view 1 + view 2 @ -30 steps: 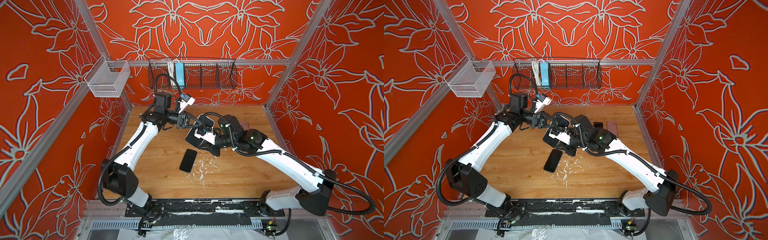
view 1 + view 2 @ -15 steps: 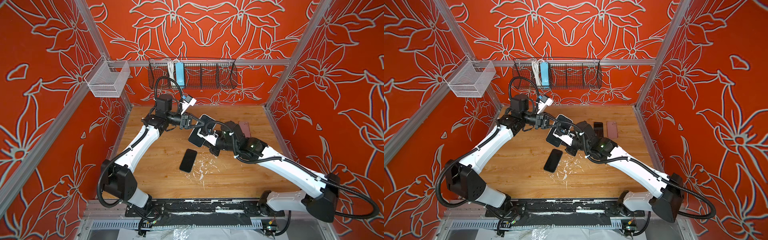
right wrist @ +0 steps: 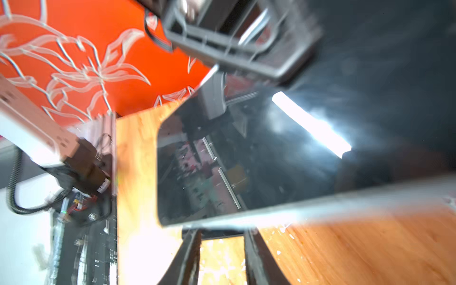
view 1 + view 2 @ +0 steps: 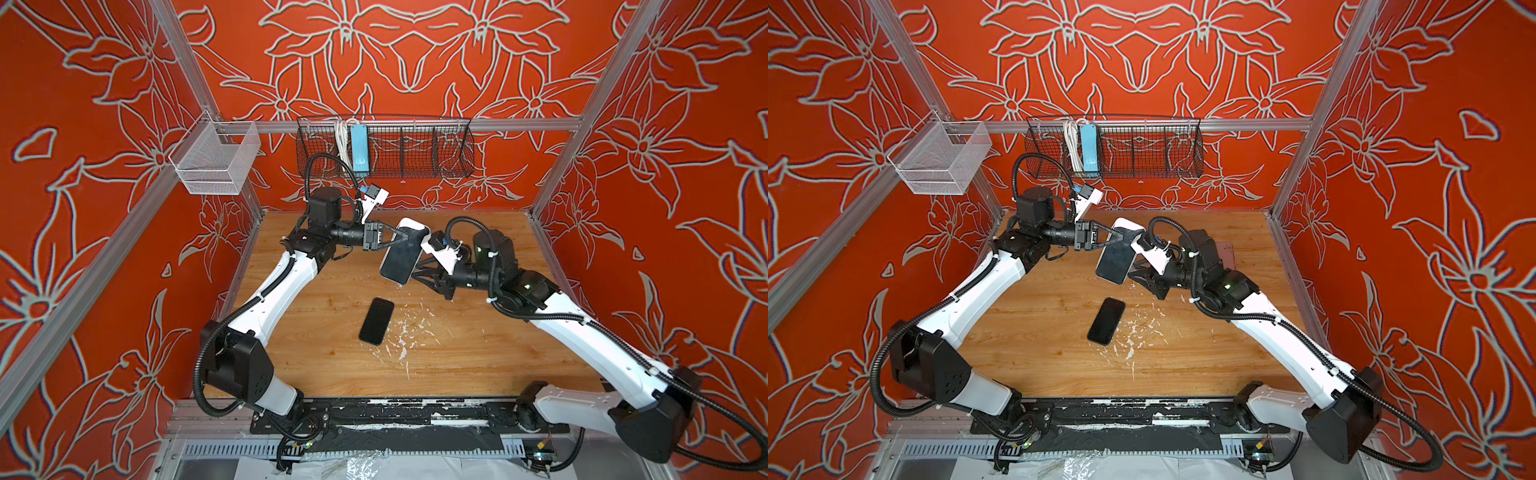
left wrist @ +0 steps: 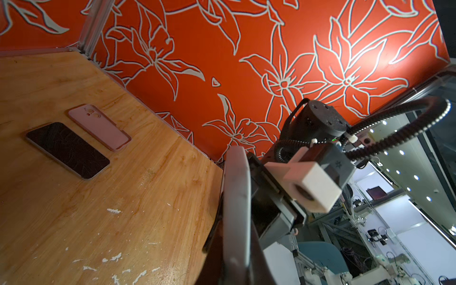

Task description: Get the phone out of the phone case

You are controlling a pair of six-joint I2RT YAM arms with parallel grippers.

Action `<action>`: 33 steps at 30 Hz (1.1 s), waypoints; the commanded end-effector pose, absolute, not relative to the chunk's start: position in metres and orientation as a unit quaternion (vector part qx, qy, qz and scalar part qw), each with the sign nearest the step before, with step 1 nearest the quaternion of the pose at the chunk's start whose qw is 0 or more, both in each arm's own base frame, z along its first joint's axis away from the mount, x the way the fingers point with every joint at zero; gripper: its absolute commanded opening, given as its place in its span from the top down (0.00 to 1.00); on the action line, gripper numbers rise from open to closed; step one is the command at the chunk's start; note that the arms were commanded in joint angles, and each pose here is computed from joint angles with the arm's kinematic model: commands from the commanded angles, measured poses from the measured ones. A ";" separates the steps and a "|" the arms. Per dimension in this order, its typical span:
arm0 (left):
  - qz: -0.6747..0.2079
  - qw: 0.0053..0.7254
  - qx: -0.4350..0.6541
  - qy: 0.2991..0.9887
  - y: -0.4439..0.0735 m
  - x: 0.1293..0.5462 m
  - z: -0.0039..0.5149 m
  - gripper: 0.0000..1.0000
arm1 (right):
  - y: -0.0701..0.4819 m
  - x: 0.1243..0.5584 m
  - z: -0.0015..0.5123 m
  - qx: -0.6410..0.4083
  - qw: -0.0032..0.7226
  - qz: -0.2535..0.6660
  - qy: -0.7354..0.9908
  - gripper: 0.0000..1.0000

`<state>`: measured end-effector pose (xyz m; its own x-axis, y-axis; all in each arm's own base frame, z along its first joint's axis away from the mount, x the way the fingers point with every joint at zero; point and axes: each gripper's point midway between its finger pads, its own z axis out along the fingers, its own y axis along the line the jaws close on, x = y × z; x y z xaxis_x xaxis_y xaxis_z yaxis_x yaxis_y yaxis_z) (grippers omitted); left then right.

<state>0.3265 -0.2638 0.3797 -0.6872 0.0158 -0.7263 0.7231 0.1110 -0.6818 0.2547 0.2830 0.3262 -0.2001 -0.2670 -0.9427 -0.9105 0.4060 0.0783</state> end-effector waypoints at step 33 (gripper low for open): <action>-0.698 0.401 -0.164 0.571 -0.221 0.420 0.361 1.00 | 0.214 0.290 0.304 -0.014 0.427 0.571 0.701 0.04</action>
<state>0.4352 -0.2217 0.3150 -0.6577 -0.7238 -0.2088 0.2482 0.0535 -0.9672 0.2773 0.2215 0.2976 -0.6519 0.3605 -0.6671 -0.5542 0.3740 0.7437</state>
